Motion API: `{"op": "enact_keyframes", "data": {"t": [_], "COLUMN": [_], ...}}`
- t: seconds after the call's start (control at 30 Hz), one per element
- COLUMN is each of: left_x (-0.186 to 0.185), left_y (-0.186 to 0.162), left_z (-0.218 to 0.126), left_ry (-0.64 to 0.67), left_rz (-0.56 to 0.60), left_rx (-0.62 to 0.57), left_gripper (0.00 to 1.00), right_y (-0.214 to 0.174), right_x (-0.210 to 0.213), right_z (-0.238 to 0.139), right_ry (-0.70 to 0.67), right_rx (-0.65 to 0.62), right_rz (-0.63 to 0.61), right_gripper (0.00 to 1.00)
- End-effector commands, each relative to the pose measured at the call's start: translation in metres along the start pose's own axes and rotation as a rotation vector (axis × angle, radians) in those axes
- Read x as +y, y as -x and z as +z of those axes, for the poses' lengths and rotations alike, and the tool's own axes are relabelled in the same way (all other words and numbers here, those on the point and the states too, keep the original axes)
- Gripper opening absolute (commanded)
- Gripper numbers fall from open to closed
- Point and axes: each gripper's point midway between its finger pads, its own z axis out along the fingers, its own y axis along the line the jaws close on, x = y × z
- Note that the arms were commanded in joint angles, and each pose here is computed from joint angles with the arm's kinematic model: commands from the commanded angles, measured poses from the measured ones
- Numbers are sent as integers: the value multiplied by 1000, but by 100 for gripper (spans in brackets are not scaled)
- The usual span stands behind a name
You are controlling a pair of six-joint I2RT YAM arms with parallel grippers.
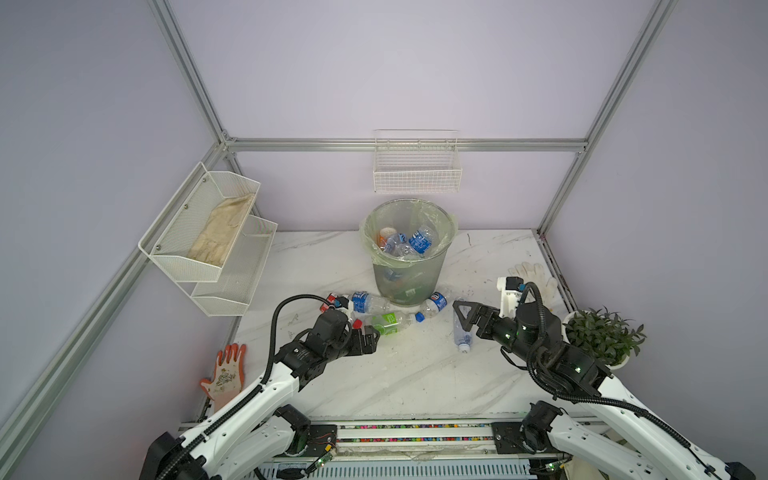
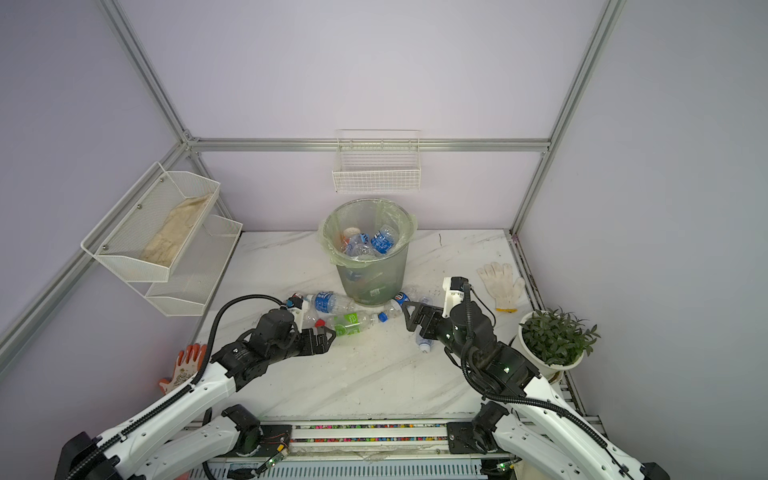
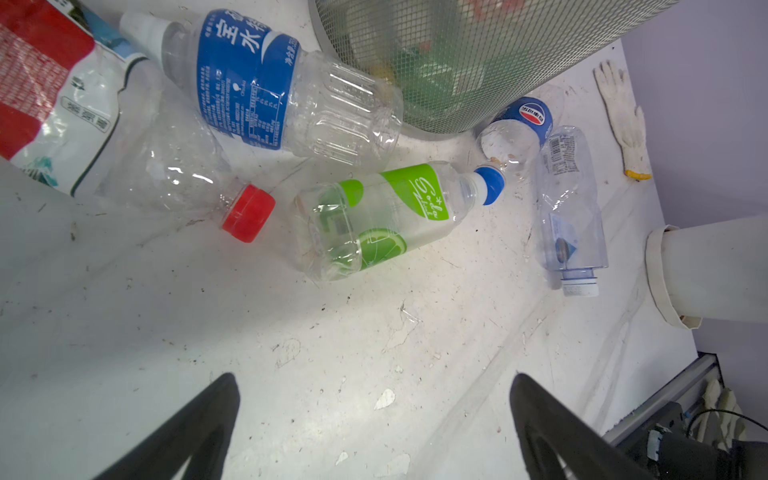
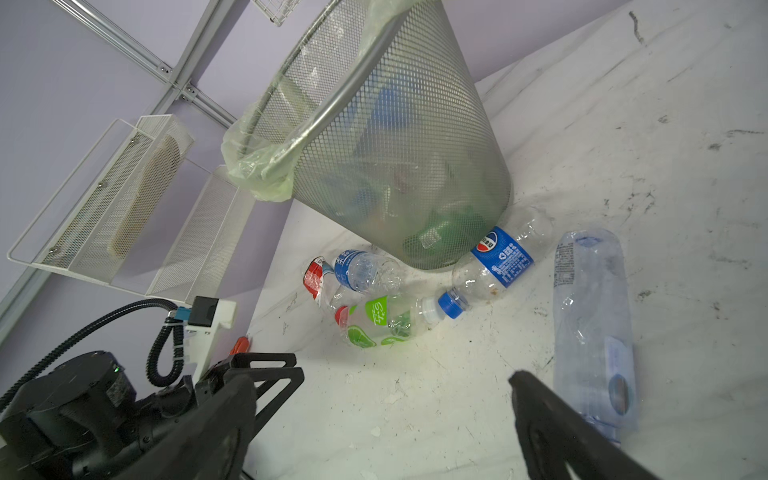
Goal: Throw the plastic bottles in the bin
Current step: 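Lower the left gripper toward the green-labelled Soda bottle in the pile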
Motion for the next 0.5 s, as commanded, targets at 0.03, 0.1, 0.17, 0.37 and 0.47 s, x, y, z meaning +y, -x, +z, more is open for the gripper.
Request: {"op": "enact_keyframes", "data": {"t": [0.03, 0.1, 0.17, 0.37, 0.47], "left_x": [-38, -38, -37, -28, -23], "left_y": [62, 67, 72, 83, 83], "left_z": [-7, 2, 11, 33, 44], "left_ry": [-73, -49, -33, 50, 88], "left_rz": [83, 105, 120, 125, 129], "left_rx": [-148, -150, -151, -140, -107], "left_gripper": [100, 100, 100, 100, 100], "right_y": [-4, -8, -11, -15, -20], "right_x": [-3, -6, -8, -15, -19], "right_z": [-6, -8, -10, -17, -19], "right_ry": [13, 14, 19, 7, 9], "right_rx": [0, 10, 13, 14, 21], "right_rz": [45, 52, 60, 69, 79], "right_gripper": [97, 98, 98, 97, 98]}}
